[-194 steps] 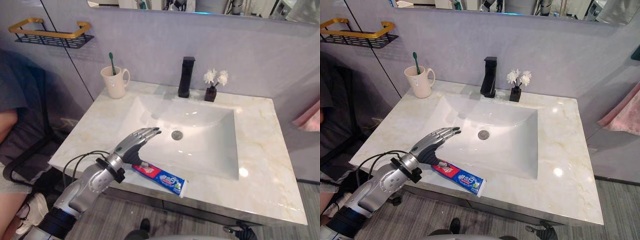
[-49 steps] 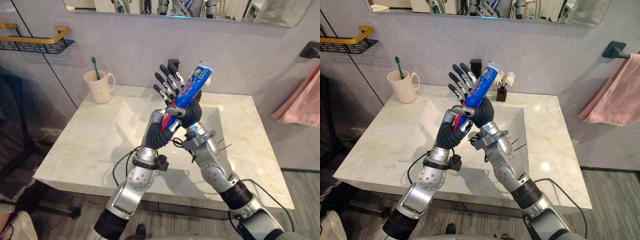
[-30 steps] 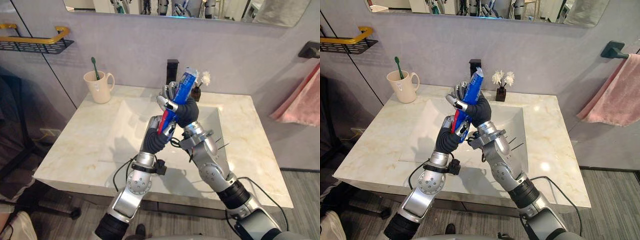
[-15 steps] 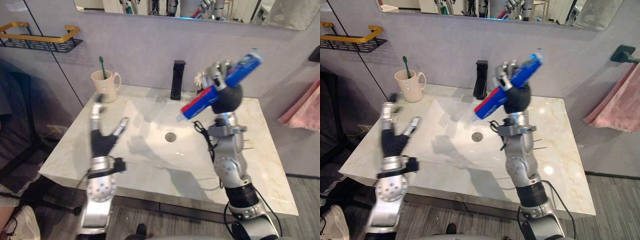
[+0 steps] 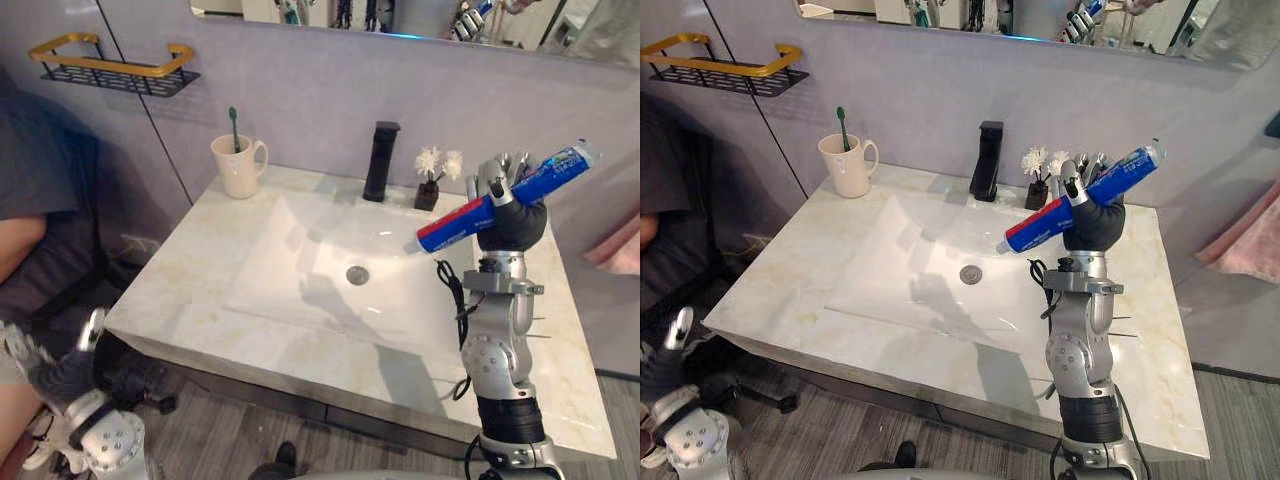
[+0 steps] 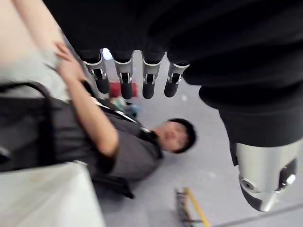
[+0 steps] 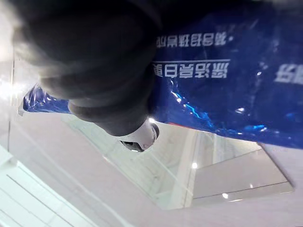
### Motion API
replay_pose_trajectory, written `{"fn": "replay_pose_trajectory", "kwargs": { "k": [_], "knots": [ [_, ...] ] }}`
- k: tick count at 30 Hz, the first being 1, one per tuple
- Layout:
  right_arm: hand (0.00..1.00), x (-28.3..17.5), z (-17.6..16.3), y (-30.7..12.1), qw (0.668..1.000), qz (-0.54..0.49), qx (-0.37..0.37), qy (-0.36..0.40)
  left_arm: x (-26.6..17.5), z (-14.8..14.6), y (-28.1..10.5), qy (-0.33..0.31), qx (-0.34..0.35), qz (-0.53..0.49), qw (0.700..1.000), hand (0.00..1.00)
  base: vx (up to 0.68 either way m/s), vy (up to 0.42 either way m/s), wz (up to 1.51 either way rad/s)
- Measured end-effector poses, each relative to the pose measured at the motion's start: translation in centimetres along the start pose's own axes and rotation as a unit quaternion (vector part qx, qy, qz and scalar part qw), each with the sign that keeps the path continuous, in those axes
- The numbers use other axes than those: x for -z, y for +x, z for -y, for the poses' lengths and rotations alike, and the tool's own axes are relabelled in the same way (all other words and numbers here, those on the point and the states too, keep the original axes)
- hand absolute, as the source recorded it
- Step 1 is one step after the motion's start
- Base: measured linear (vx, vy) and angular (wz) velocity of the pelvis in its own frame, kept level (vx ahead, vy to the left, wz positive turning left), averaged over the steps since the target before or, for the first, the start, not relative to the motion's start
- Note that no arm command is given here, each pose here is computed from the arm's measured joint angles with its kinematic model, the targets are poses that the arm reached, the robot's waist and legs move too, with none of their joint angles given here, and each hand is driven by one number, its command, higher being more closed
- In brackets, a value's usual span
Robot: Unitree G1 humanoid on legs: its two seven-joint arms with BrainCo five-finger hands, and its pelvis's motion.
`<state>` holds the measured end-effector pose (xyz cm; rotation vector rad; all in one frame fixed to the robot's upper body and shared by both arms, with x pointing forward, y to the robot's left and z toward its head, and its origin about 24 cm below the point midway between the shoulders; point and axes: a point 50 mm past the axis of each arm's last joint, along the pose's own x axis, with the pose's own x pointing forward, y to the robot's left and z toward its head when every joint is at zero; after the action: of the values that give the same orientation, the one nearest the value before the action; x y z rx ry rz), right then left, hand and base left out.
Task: Organize washtable
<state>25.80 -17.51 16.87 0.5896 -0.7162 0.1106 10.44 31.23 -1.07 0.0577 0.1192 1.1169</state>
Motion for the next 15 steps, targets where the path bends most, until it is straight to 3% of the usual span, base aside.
{"fn": "replay_pose_trajectory", "kwargs": {
  "k": [7, 12, 15],
  "knots": [
    [1.00, 0.0, 0.7, -0.5, 0.999, -0.007, 0.016, -0.051, 7.9, -1.5, -2.8, 0.052, 0.022, -0.191, 0.980, 0.00, 0.00, -0.010, 0.13],
    [1.00, 0.7, 0.9, -0.1, 0.995, -0.017, 0.029, -0.094, 10.6, -0.6, -5.1, 0.084, 0.084, -0.262, 0.958, 0.00, 0.05, -0.011, 0.03],
    [1.00, 1.1, 0.0, 2.7, 0.994, 0.003, 0.022, -0.108, 11.7, 0.9, -6.7, 0.128, 0.166, -0.280, 0.937, 0.00, 0.00, -0.009, 0.07]
  ]
}}
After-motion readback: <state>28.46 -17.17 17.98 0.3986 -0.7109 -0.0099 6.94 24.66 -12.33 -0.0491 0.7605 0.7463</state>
